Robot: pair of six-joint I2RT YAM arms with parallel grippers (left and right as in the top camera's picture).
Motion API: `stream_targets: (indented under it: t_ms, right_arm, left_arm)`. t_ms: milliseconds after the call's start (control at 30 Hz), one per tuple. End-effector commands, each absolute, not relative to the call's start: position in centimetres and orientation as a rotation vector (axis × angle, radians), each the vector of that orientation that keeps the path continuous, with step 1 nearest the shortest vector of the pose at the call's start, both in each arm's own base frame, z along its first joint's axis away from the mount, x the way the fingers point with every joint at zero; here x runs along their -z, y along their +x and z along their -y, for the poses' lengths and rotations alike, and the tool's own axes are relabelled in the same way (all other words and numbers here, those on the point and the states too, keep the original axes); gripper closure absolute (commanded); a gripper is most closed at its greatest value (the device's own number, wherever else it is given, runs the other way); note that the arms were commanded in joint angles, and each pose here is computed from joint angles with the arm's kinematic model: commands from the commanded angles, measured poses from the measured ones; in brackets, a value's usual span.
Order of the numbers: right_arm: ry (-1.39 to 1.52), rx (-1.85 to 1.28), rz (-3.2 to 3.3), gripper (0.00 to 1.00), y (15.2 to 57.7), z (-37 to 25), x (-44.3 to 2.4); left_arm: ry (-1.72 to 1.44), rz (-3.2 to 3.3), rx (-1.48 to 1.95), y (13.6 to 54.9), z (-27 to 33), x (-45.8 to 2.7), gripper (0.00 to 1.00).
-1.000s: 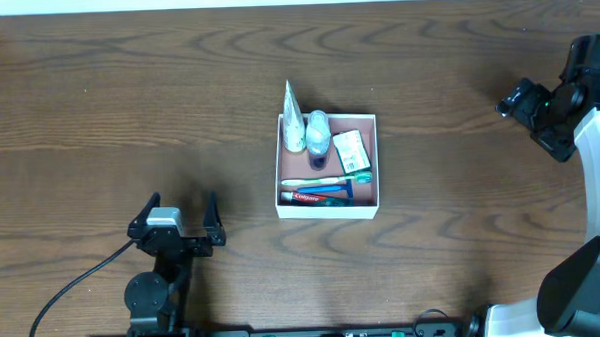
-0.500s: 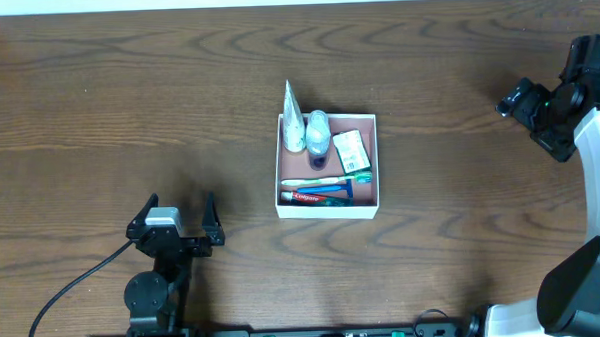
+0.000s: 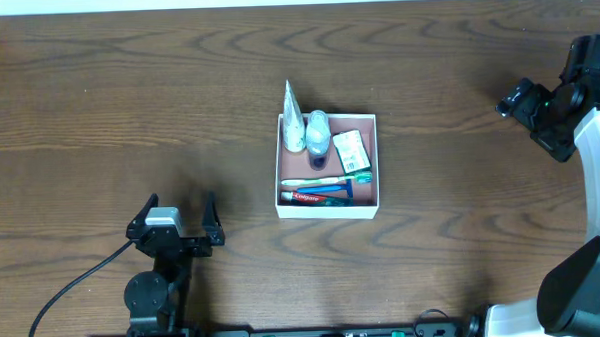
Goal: Pack container
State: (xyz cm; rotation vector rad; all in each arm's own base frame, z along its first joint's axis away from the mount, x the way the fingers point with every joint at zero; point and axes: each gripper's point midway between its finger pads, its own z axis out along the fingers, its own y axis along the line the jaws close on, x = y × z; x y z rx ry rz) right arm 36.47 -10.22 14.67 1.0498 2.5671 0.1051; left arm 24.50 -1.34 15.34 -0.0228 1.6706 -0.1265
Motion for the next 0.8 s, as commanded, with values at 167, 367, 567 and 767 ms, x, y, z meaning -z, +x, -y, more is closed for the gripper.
stream_targets:
  t_ms: [167,367,567,767]
  right_arm:
    - [1.042,-0.112,-2.577,0.01,36.6,9.9,-14.5]
    - [1.041,-0.111,-2.577,0.01,36.6,9.9,-14.5]
    - [1.011,-0.118,-2.547,0.01,36.5,9.4,-15.9]
    - [0.871,0.003,-2.384,0.01,36.0,8.2,-21.7]
  left_arm:
    - [-0.008,-1.724,0.136,24.4,1.6,-13.8,0.02]
    - [-0.008,-1.724,0.136,24.4,1.6,-13.8,0.02]
    - [-0.008,-1.724,0.136,24.4,1.6,-13.8,0.02]
    - [-0.008,-1.724,0.136,24.4,1.6,-13.8,0.02]
